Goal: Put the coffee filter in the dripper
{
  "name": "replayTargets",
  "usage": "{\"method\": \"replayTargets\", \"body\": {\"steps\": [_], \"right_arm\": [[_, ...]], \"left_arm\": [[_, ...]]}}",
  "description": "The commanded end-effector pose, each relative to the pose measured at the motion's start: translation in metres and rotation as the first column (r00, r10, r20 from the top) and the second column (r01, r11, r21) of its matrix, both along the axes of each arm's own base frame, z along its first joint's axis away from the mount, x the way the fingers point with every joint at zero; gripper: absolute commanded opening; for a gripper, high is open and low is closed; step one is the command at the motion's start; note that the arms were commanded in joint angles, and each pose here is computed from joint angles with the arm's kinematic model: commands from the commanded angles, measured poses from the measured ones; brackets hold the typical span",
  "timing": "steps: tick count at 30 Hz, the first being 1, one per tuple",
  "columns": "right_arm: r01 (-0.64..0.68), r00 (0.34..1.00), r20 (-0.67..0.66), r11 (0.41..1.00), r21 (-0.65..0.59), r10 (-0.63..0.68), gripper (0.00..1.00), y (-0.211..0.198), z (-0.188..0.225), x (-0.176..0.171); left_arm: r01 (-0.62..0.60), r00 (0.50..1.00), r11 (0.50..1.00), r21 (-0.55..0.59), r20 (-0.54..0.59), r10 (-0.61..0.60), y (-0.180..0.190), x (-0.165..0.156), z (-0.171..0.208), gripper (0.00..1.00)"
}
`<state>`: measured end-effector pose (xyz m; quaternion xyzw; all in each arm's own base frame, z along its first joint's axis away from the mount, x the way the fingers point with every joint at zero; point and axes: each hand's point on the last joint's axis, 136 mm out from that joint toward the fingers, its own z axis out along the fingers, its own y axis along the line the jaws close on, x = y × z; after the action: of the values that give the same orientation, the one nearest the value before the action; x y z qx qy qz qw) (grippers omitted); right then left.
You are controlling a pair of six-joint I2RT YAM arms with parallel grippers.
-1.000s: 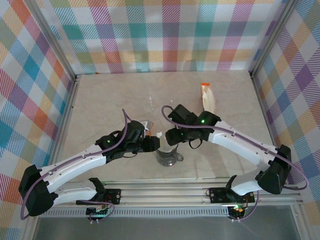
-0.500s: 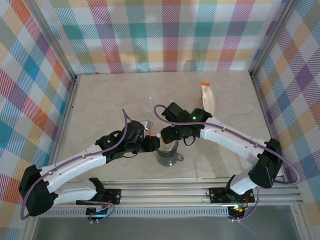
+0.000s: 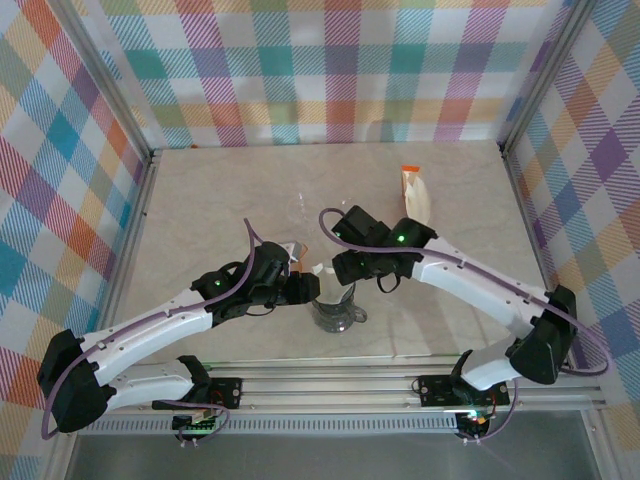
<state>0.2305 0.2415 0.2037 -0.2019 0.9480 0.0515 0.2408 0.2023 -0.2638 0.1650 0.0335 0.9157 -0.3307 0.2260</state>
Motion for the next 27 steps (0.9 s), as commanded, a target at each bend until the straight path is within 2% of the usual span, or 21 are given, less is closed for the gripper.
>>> {"method": "replayTargets", "body": {"steps": [1,4,8,17,20,25,27], "right_arm": [[-0.122,0.992,0.029,0.987,0.106,0.12,0.78,0.02,0.016,-0.006],[-0.226,0.974,0.02,0.959,0.169,0.226,0.78,0.038,0.02,-0.015],[-0.291,0.955,-0.017,0.947,0.137,0.296,0.8,0.047,0.009,-0.017],[-0.301,0.953,-0.031,0.952,0.051,0.303,0.78,0.051,-0.009,-0.003],[-0.286,0.958,-0.02,0.957,0.047,0.287,0.7,0.051,-0.009,0.0],[-0.27,0.963,-0.019,0.962,0.038,0.27,0.46,0.047,-0.011,0.001],[-0.232,0.972,-0.026,0.973,0.011,0.232,0.41,0.04,-0.014,0.002]], "left_arm": [[-0.005,1.0,1.0,0.02,-0.014,0.006,0.006,-0.002,-0.008,0.42],[-0.006,1.0,1.0,0.018,-0.011,0.006,0.005,-0.001,-0.007,0.42],[-0.005,1.0,1.0,0.017,-0.013,0.005,0.004,0.0,-0.007,0.42],[-0.002,1.0,1.0,0.015,-0.015,0.002,0.002,0.001,-0.005,0.42],[-0.002,1.0,1.0,0.017,-0.016,0.002,0.001,0.001,-0.006,0.42],[-0.001,1.0,1.0,0.016,-0.018,0.002,0.0,0.002,-0.006,0.42],[0.0,1.0,1.0,0.014,-0.018,0.0,-0.001,0.002,-0.006,0.42]]}}
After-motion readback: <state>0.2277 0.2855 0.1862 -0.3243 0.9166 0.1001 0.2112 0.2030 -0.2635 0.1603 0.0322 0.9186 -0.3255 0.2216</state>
